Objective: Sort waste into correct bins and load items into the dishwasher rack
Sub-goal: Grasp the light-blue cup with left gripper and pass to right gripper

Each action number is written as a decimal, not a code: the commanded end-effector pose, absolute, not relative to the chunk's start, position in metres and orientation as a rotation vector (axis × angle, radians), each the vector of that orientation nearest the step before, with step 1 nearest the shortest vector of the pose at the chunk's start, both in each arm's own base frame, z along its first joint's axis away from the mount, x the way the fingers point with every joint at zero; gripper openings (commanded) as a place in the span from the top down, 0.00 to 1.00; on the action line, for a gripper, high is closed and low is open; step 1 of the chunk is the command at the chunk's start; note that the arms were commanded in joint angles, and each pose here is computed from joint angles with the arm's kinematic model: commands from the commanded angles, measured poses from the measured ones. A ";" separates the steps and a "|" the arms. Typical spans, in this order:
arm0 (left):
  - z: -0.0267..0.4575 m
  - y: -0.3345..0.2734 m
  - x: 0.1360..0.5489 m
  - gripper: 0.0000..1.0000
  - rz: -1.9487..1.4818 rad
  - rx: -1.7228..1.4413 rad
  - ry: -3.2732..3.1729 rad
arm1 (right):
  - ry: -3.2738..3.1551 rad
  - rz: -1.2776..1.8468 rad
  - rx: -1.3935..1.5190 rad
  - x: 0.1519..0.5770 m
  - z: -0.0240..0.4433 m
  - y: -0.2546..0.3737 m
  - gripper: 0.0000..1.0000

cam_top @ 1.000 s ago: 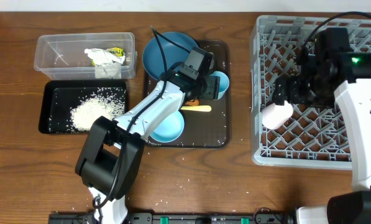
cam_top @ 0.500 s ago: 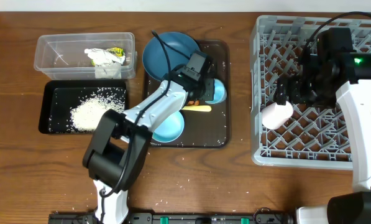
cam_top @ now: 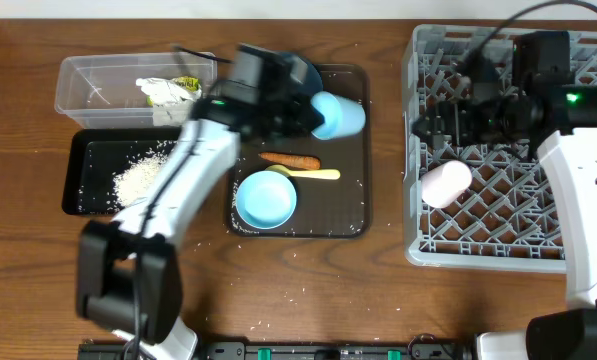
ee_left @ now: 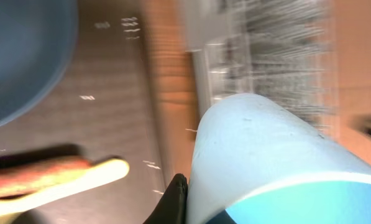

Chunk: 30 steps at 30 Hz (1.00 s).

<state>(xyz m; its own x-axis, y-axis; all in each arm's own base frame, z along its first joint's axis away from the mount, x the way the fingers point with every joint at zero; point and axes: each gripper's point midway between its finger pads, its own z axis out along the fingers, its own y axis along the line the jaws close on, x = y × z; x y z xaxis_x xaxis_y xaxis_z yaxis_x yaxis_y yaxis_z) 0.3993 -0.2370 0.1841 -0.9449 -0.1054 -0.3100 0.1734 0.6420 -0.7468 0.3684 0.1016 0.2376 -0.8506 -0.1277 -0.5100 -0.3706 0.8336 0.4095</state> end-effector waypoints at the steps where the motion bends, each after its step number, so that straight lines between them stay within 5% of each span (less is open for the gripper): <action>1: 0.245 -0.240 0.365 0.94 -1.762 0.217 2.382 | 2.216 1.031 -0.738 0.350 0.286 0.162 0.06; 7: 0.286 -0.224 0.342 0.93 -2.130 0.337 2.201 | 1.984 1.125 -0.981 0.336 0.309 0.211 0.06; 14: 0.286 -0.235 0.332 0.94 -2.169 0.343 2.233 | 1.851 1.134 -1.148 0.321 0.315 0.255 0.09; 26: 0.285 -0.239 0.330 0.93 -2.170 0.361 2.236 | 1.828 1.140 -1.168 0.319 0.317 0.262 0.35; 30: 0.284 -0.239 0.332 0.77 -2.146 0.372 2.232 | 1.852 1.143 -1.137 0.321 0.318 0.257 0.42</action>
<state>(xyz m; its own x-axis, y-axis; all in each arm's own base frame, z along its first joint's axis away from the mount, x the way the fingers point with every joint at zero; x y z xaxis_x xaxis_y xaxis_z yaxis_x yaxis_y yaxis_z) 0.3316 -0.2382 0.2801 -0.9750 0.1518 -0.1624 0.1688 0.0295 -0.9852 0.3229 0.2567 0.3086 -0.3893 -0.3434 -0.8547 -0.9150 0.2505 0.3162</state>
